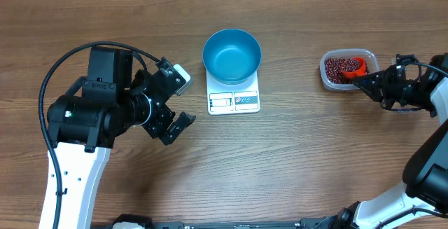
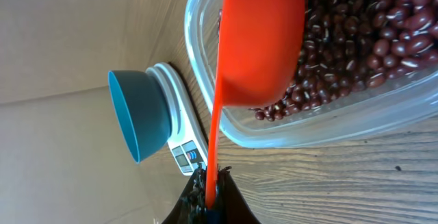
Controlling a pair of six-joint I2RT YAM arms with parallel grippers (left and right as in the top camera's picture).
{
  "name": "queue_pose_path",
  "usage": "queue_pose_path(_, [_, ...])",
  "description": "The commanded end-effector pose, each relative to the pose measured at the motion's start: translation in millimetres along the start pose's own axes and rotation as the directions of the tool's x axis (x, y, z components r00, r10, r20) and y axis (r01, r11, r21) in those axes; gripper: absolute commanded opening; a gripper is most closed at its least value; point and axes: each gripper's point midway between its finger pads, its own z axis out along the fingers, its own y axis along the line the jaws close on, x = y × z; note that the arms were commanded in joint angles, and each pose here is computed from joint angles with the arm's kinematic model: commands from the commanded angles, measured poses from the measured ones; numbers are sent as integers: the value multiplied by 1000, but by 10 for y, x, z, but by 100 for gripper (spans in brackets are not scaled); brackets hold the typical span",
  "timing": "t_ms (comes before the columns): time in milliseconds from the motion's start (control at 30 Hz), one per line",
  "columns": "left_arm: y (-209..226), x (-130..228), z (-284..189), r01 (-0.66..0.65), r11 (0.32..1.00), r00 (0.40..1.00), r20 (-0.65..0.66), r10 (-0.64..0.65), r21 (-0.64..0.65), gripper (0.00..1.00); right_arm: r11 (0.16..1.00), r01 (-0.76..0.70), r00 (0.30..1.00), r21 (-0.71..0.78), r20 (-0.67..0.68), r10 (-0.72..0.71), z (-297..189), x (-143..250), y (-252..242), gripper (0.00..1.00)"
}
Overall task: Scoop item into bowl and weigh 150g on scale
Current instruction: 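Lift the filled scoop and carry it left over the blue bowl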
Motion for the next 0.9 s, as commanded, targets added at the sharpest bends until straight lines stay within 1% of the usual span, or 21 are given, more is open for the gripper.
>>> queue_pose_path(0, [-6, -47, -35, -25, 1000, 1000, 19, 25, 3, 100, 998, 22, 1000, -67, -6, -23, -12, 10, 93, 4])
queue_pose_path(100, [-6, -47, -35, -25, 1000, 1000, 19, 25, 3, 100, 991, 54, 998, -124, -11, -56, -22, 35, 189, 4])
queue_pose_path(233, [-6, -47, -35, -25, 1000, 1000, 19, 25, 3, 100, 987, 34, 999, -155, -26, -39, -30, 76, 242, 4])
queue_pose_path(433, [-6, -47, -35, -25, 1000, 1000, 19, 25, 3, 100, 962, 54, 997, -268, -35, -66, -45, 116, 452, 4])
queue_pose_path(733, [-6, -47, -35, -25, 1000, 1000, 19, 25, 3, 100, 952, 75, 990, -296, -95, -107, 135, 262, 627, 4])
queue_pose_path(867, [-6, -47, -35, -25, 1000, 1000, 19, 25, 3, 99, 933, 86, 982, -351, -127, -138, 220, 360, 793, 4])
